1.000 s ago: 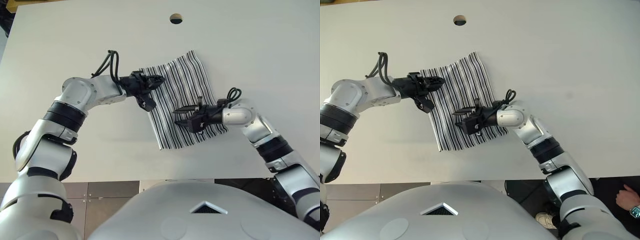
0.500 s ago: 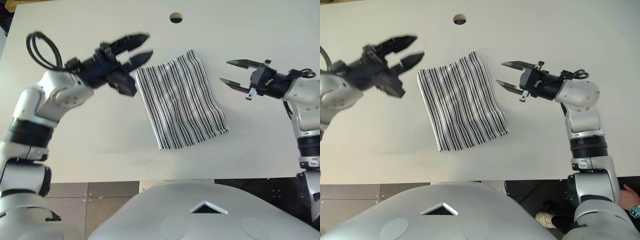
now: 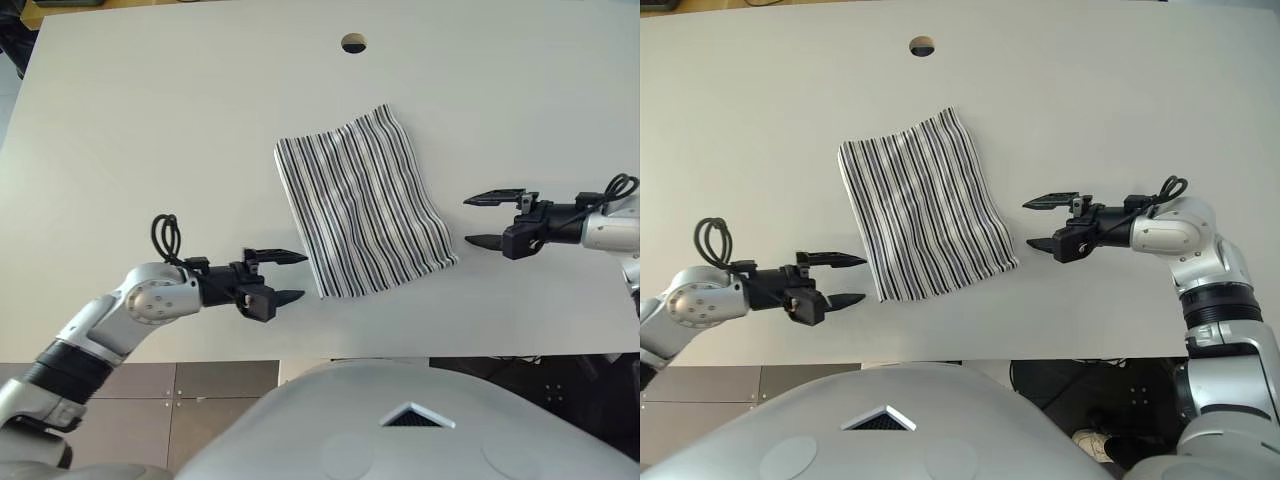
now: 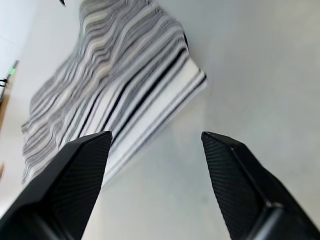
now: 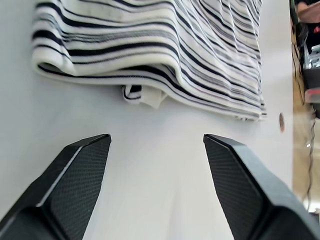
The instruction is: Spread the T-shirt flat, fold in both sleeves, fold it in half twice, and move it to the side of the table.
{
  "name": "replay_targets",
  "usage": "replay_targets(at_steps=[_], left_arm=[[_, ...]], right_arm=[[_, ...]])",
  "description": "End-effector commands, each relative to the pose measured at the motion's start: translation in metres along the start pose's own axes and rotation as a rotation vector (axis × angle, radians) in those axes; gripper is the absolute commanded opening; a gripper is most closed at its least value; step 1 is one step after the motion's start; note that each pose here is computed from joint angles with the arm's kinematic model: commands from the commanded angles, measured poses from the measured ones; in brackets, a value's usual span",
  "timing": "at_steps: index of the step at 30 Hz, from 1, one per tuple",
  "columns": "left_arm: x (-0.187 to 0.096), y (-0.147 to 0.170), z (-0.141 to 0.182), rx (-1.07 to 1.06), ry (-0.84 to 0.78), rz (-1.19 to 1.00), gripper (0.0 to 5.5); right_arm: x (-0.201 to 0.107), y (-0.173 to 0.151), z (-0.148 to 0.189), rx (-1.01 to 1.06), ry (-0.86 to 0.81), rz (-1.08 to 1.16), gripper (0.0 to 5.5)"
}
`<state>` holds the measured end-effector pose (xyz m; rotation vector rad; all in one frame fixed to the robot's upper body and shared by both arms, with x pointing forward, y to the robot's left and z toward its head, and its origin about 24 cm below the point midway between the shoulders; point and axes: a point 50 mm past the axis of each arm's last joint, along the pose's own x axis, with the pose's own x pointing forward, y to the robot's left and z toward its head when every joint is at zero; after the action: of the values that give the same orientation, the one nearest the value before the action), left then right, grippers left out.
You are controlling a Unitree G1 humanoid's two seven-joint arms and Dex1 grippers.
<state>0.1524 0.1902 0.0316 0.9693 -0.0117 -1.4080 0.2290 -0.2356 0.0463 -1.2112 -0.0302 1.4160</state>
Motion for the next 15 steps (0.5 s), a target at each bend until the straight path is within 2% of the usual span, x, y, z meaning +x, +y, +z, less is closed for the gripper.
replay_targets(at_steps=[1, 9, 11, 15], left_arm=[[0.007, 0.0, -0.013, 0.021, 0.055, 0.015, 3.34], [0.027, 0.002, -0.011, 0.032, -0.013, 0.063, 3.34], [0.03, 0.003, -0.007, 0.027, -0.046, 0.067, 3.36], [0.033, 0.004, -0.003, 0.006, -0.091, 0.057, 2.74]], right_arm=[[0.023, 0.013, 0.004, 0.007, -0.036, 0.057, 3.44], [0.055, 0.008, 0.01, -0.002, -0.099, 0.036, 3.44], [0.061, 0.006, 0.01, 0.012, -0.113, 0.022, 3.09], [0.068, 0.006, 0.014, 0.03, -0.153, 0.027, 2.26]])
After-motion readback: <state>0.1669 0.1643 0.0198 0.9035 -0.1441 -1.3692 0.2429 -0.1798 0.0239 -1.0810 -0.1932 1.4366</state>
